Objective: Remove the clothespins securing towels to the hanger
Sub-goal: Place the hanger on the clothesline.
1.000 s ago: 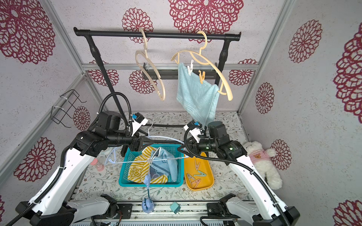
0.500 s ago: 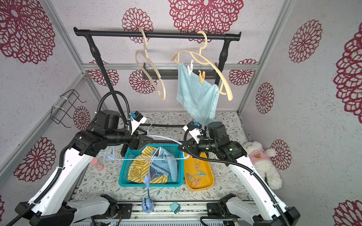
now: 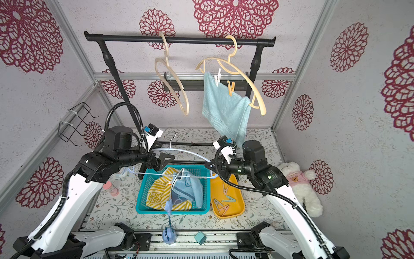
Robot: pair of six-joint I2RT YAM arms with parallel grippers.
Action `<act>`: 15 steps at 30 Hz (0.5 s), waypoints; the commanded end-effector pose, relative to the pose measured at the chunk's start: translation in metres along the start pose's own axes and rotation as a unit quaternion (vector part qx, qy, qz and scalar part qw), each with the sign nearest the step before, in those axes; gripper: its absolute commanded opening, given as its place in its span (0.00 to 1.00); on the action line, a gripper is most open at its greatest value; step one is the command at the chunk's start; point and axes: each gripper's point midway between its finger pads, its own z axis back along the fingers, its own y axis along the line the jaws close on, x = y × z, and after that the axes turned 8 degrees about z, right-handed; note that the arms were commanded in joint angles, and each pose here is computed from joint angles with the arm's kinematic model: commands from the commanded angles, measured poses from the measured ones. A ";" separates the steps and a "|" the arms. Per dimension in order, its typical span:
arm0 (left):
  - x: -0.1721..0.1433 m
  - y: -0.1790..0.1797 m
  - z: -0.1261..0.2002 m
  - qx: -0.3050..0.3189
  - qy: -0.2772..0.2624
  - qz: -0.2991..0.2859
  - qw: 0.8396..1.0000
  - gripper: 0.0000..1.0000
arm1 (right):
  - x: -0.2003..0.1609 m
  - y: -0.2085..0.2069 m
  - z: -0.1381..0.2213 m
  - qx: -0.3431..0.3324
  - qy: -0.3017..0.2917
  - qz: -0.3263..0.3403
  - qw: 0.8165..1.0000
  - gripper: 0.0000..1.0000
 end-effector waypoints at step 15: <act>0.024 0.029 0.068 0.123 -0.085 0.032 0.988 0.97 | 0.013 -0.060 0.024 -0.200 -0.027 -0.007 0.979 0.00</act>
